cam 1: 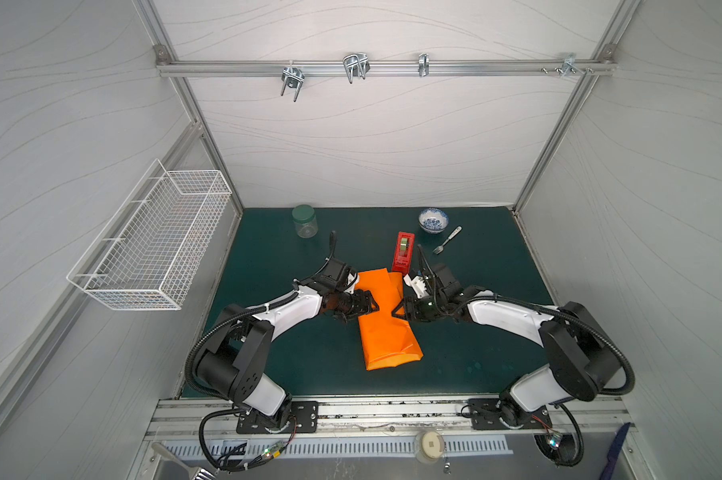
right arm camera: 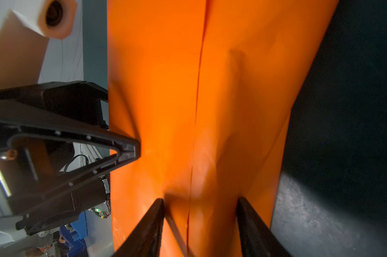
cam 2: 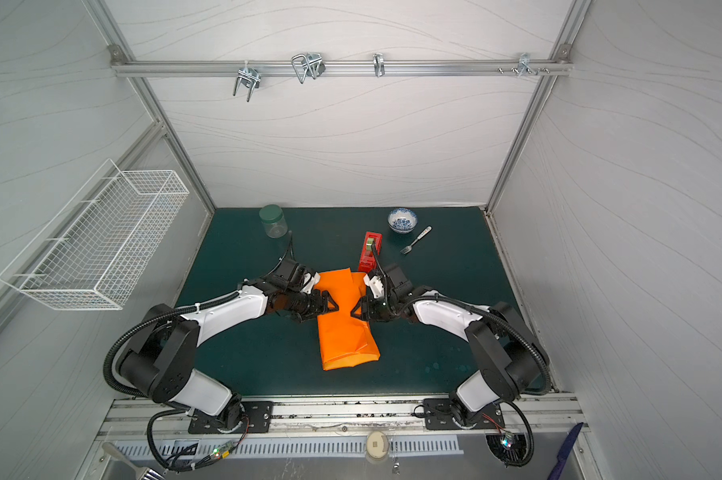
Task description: Wrap the gift box in paper
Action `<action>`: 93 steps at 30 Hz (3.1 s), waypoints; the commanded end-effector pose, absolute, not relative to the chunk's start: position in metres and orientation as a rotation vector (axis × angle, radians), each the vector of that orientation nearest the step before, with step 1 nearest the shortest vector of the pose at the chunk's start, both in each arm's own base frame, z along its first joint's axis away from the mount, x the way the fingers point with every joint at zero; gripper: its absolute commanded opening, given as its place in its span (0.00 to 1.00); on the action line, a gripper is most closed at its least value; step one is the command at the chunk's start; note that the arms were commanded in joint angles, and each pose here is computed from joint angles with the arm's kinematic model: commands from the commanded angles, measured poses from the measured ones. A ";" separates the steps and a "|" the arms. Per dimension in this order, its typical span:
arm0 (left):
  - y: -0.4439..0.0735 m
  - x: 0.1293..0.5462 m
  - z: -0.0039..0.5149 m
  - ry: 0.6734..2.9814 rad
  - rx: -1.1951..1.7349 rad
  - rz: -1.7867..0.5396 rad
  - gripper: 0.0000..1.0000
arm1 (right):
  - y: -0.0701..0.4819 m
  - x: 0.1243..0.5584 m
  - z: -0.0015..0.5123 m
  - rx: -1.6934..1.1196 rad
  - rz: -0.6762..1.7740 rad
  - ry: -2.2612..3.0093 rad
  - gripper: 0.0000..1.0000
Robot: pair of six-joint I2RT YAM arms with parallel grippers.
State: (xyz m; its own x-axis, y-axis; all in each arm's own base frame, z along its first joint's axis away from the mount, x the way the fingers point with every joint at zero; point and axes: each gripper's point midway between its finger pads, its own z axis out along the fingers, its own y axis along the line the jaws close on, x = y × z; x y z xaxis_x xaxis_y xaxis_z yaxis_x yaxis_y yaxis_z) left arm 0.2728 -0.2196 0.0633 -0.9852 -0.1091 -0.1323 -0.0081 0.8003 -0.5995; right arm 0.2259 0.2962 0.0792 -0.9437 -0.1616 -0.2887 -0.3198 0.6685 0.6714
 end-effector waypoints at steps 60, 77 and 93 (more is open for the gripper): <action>-0.191 0.234 0.026 2.886 -0.284 -0.916 0.75 | 0.345 0.266 0.108 -0.594 1.359 2.618 0.62; -0.186 0.239 0.027 2.891 -0.252 -0.852 0.77 | 0.298 0.262 0.106 -0.472 1.104 2.676 0.83; -0.185 0.240 0.027 2.896 -0.240 -0.835 0.77 | 0.256 0.370 0.127 -0.152 1.088 2.543 0.67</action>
